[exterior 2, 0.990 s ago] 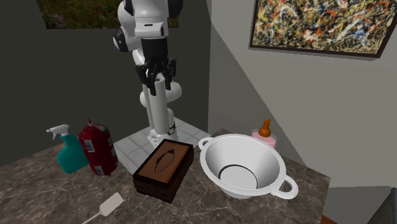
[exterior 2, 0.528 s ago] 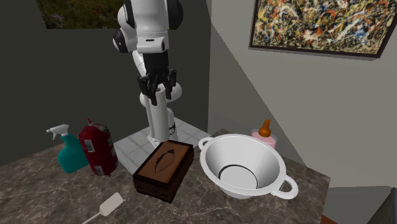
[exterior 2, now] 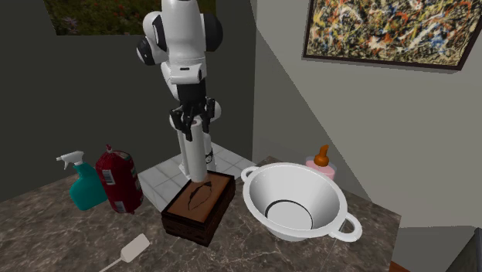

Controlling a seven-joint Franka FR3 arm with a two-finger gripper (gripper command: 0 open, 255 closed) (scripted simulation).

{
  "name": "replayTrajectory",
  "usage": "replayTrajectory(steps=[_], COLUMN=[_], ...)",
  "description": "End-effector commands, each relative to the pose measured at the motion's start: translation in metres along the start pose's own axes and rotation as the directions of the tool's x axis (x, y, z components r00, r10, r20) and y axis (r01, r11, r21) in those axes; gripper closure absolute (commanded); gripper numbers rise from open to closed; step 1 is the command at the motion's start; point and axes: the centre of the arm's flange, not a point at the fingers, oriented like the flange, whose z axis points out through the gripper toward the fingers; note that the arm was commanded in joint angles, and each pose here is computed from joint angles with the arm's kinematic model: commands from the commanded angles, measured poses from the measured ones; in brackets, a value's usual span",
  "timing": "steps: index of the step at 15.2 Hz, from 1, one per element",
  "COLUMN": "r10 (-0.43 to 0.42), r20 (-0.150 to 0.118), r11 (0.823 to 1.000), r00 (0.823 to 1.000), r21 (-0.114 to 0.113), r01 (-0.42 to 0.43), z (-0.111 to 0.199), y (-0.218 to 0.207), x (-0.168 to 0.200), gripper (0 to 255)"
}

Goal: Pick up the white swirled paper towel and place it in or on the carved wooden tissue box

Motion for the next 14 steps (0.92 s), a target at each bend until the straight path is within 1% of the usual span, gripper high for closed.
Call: replayTrajectory(steps=[1, 10, 14], r10=[0.000, 0.000, 0.000], r20=[0.000, 0.000, 0.000], r11=[1.000, 1.000, 1.000], r00=[1.000, 1.000, 1.000], r21=[0.000, 0.000, 0.000], r01=[0.000, 0.000, 0.000], z=[0.011, 0.060, 0.060], y=[0.000, 0.001, 0.001], x=[0.000, 0.000, 0.000], gripper=[255, 255, 255])
